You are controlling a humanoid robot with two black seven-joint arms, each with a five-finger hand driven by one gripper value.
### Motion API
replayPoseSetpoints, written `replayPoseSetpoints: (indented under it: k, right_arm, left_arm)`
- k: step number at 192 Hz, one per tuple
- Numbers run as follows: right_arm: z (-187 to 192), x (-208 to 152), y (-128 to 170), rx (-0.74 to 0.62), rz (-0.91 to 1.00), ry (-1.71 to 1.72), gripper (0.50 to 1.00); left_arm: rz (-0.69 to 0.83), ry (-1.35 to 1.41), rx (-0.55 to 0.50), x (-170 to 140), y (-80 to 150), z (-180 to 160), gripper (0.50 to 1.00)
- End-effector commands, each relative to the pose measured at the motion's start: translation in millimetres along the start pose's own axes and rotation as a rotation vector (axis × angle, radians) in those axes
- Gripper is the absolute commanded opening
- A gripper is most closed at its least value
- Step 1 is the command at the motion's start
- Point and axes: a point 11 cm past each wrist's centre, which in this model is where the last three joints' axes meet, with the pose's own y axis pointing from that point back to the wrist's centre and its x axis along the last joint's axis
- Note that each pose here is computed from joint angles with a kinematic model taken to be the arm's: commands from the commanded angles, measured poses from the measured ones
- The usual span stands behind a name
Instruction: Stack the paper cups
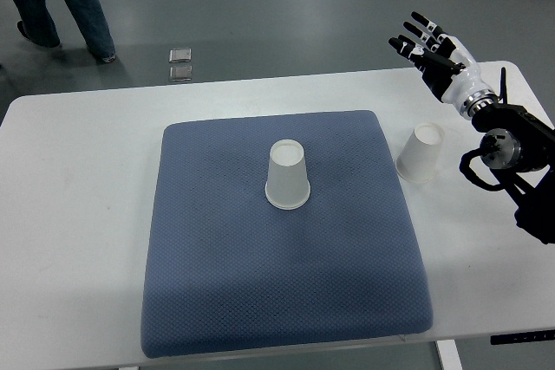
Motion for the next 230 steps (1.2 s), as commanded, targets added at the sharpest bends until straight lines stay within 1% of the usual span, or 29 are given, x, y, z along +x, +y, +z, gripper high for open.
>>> replayPoseSetpoints:
  k: [1, 55, 230]
  right_arm:
    - [-1.1, 0.2, -0.2, 0.002, 0.000, 0.001, 0.919]
    - [0.1, 0.3, 0.3, 0.001, 0.000, -0.002, 0.919]
    - [-4.5, 1.1, -0.2, 0.009, -0.007, 0.005, 0.919]
  left_arm:
    - [-0.003, 0.012, -0.002, -0.3, 0.0, 0.6, 1.000]
    - [0.015, 0.003, 0.001, 3.7, 0.2, -0.2, 1.000]
    - [0.008, 0.003, 0.000, 1.6, 0.1, -0.1, 1.000]
